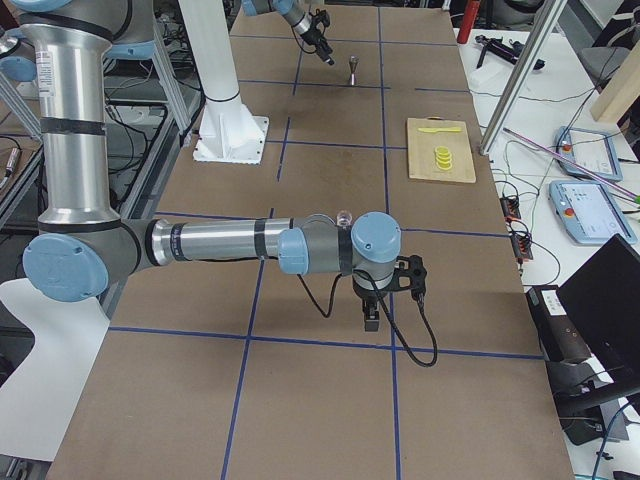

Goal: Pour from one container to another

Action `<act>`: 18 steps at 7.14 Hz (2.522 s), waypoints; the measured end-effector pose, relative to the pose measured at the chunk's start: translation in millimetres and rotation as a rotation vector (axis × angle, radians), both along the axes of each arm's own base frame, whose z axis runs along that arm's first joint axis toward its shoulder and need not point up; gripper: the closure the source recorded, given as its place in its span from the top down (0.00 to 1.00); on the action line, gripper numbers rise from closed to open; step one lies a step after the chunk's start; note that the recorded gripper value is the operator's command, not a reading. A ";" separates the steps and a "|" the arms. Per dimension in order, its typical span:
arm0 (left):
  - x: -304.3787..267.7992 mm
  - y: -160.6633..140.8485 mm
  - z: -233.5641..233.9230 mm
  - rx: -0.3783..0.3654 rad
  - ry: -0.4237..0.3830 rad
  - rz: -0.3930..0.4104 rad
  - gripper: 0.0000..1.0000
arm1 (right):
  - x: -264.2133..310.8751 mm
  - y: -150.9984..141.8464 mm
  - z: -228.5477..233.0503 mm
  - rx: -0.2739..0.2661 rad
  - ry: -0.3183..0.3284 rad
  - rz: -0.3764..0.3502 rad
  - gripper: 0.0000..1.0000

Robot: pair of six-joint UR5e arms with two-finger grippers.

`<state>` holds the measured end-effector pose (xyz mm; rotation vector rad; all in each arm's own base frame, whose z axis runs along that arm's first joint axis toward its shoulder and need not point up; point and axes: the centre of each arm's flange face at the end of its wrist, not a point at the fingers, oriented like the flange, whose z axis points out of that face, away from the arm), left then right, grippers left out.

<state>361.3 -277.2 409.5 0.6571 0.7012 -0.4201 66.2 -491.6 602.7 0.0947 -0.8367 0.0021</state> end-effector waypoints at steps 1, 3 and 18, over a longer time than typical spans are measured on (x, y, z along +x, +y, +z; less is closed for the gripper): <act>18.1 -5.9 12.9 0.028 -0.016 -0.060 0.99 | -1.3 -0.6 -3.6 0.006 0.000 -0.001 1.00; 31.8 -15.0 35.2 0.082 -0.058 -0.148 0.98 | -11.5 -2.4 -18.8 -0.003 -0.007 0.012 1.00; 91.8 -52.6 90.6 0.241 -0.139 -0.386 0.83 | -74.6 17.7 -135.7 -0.063 -0.061 0.136 1.00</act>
